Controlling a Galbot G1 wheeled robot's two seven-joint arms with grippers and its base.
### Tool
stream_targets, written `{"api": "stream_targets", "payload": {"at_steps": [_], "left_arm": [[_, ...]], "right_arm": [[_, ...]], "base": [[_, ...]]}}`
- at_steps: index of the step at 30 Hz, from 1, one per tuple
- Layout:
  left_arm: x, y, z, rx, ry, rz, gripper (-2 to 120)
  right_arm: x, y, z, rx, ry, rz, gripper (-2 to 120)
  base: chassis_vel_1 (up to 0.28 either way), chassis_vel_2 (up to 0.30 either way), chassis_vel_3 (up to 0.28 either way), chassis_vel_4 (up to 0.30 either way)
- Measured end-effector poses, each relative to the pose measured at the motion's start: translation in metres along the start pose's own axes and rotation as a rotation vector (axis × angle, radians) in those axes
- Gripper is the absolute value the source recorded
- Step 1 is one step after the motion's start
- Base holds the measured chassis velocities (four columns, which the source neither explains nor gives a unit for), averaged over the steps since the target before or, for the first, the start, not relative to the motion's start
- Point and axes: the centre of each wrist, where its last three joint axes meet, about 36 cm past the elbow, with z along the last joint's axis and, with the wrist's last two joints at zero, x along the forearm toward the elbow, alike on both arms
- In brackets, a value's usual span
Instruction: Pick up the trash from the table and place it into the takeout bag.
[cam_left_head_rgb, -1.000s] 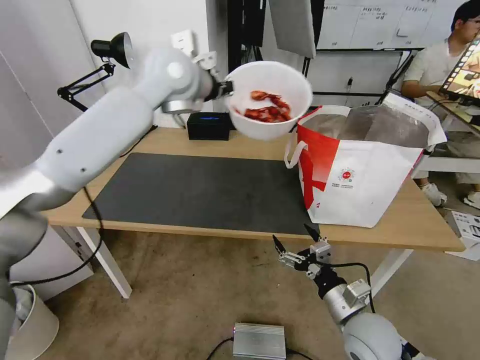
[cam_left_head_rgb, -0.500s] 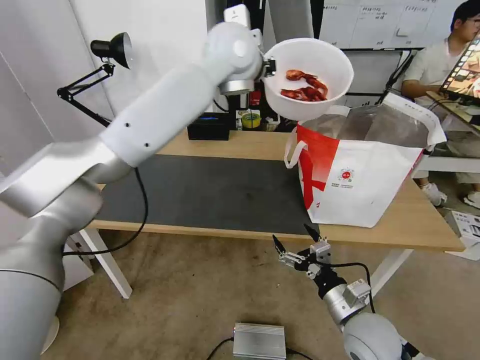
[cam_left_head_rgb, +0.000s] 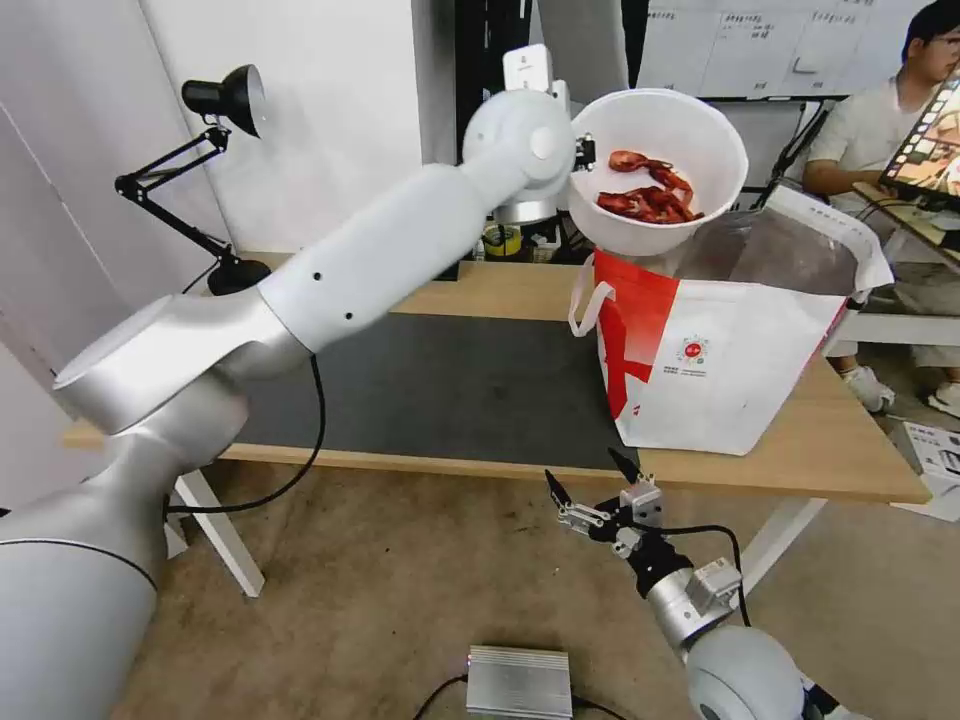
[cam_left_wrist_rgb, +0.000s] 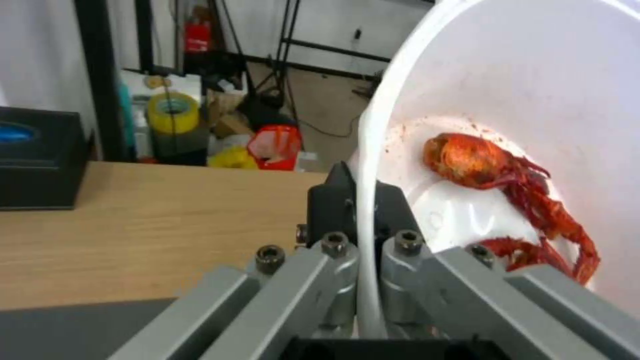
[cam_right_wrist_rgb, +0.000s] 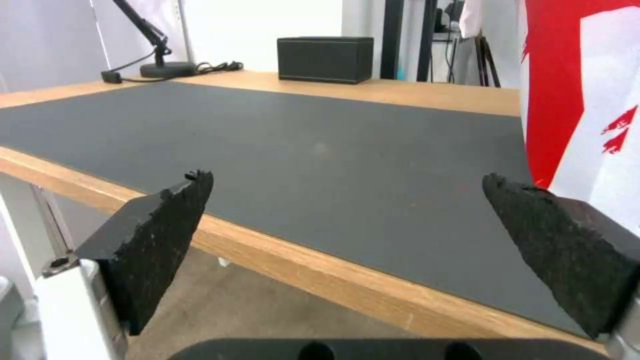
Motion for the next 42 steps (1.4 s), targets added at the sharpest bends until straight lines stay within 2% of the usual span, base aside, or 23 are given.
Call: {"api": "stream_targets", "payload": {"at_steps": [7,10,14,22,29,32,36,42], "left_arm": [[-0.01,-0.017,0.013,-0.002,-0.007,0.016,0],[-0.017,-0.033,0.028,-0.018,-0.018,0.026,0],[-0.024,-0.038,0.042,-0.056,-0.044,0.036,0],[-0.028,-0.036,0.071,-0.14,-0.092,0.083,0],[-0.025,-0.028,0.081,-0.168,-0.089,0.084,0],[-0.021,-0.024,0.082,-0.172,-0.074,0.094,0],[-0.015,-0.019,0.081,-0.189,-0.016,0.112,0],[-0.011,-0.019,0.078,-0.244,0.058,0.135,0]], "right_arm": [[0.0,0.0,0.0,0.0,0.0,0.0,100],[0.0,0.0,0.0,0.0,0.0,0.0,100],[0.0,0.0,0.0,0.0,0.0,0.0,100],[0.0,0.0,0.0,0.0,0.0,0.0,100],[0.0,0.0,0.0,0.0,0.0,0.0,100],[0.0,0.0,0.0,0.0,0.0,0.0,100],[0.0,0.0,0.0,0.0,0.0,0.0,100],[0.0,0.0,0.0,0.0,0.0,0.0,100]], "base": [[0.0,0.0,0.0,0.0],[0.0,0.0,0.0,0.0],[0.0,0.0,0.0,0.0],[0.0,0.0,0.0,0.0],[0.0,0.0,0.0,0.0],[0.0,0.0,0.0,0.0],[0.0,0.0,0.0,0.0],[0.0,0.0,0.0,0.0]]}}
